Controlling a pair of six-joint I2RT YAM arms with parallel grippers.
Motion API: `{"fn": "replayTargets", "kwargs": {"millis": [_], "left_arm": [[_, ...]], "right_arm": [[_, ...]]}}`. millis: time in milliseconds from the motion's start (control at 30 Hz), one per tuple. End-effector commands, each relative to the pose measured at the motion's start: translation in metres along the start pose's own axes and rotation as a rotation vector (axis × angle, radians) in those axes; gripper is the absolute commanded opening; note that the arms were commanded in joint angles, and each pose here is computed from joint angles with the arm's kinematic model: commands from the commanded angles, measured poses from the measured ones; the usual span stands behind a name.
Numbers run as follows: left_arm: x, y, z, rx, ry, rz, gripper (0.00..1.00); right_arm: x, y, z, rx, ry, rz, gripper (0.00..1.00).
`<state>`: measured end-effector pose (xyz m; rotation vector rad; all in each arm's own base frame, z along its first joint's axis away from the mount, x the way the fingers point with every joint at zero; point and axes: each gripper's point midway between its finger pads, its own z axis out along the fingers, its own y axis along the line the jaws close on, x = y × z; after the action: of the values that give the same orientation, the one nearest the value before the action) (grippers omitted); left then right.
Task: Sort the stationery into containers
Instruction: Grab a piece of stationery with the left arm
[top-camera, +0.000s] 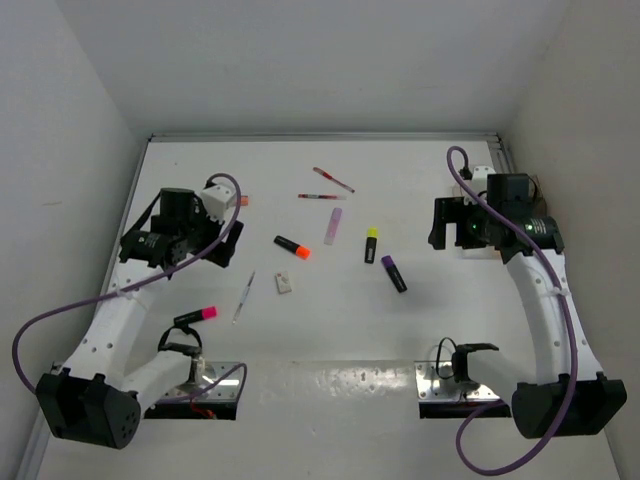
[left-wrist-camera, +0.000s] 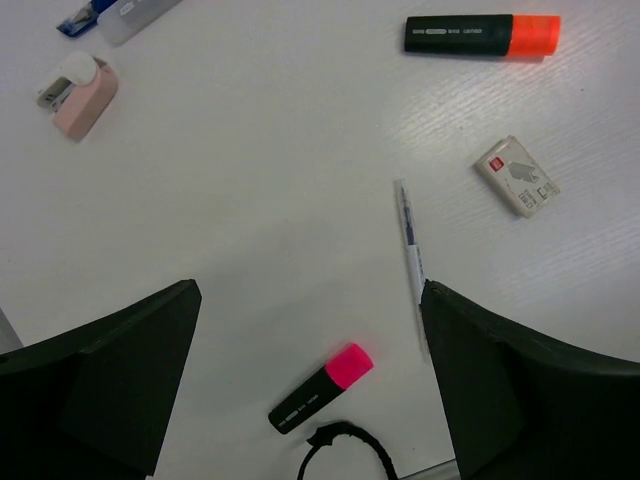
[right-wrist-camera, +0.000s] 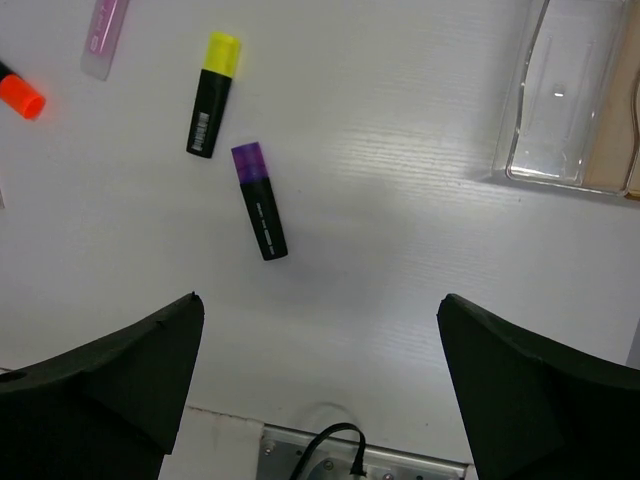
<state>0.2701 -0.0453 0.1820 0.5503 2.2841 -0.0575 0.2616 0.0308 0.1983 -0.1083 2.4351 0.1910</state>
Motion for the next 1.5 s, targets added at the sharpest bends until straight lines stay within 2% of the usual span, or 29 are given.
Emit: {"fn": "replayTargets", "kwargs": {"millis": [0, 67, 233, 467, 567, 667, 700, 733, 867, 967, 1100, 1367, 1467], "left_arm": [[-0.011, -0.005, -0.001, -0.003, -0.033, 0.041, 0.99], [-0.004, -0.014, 0.002, 0.045, 0.003, 0.058, 0.89], [0.003, -0.02, 0.018, 0.013, 0.097, 0.067, 0.84], [0.033, -0.043, 0.058, 0.062, 0.351, 0.116, 0.8], [0.045, -0.051, 0.07, 0.096, 0.42, 0.125, 0.77], [0.059, -0.058, 0.081, 0.123, 0.493, 0.132, 0.7], [0.063, -0.06, 0.084, 0.13, 0.511, 0.128, 0.64], [0.07, -0.062, 0.088, 0.139, 0.539, 0.128, 0.62], [0.082, -0.072, 0.097, 0.191, 0.585, 0.116, 0.59], [0.087, -0.078, 0.103, 0.23, 0.616, 0.107, 0.53], [0.095, -0.086, 0.112, 0.263, 0.653, 0.088, 0.51], [0.099, -0.085, 0.131, 0.271, 0.684, 0.031, 0.45], [0.104, -0.082, 0.135, 0.26, 0.701, 0.02, 0.38]], "right_arm": [[-0.011, -0.004, -0.002, 0.03, -0.027, 0.01, 0.99], [-0.007, -0.003, 0.0, 0.023, -0.014, 0.02, 0.98], [0.001, 0.006, 0.003, -0.03, 0.008, 0.024, 0.96], [-0.001, 0.005, 0.008, -0.029, 0.03, 0.026, 0.95], [-0.002, 0.006, 0.011, -0.035, 0.046, 0.035, 0.95], [-0.005, 0.005, 0.013, -0.035, 0.054, 0.027, 0.95], [-0.006, 0.005, 0.013, -0.036, 0.055, 0.026, 0.95], [-0.005, 0.005, 0.014, -0.036, 0.06, 0.026, 0.95], [-0.008, 0.006, 0.018, -0.042, 0.07, 0.025, 0.95], [-0.008, 0.006, 0.022, -0.042, 0.079, 0.023, 0.95], [-0.007, 0.007, 0.025, -0.046, 0.094, 0.024, 0.95], [-0.008, 0.007, 0.023, -0.045, 0.102, 0.016, 0.95], [-0.011, 0.012, 0.021, -0.068, 0.104, 0.023, 0.95]]}}
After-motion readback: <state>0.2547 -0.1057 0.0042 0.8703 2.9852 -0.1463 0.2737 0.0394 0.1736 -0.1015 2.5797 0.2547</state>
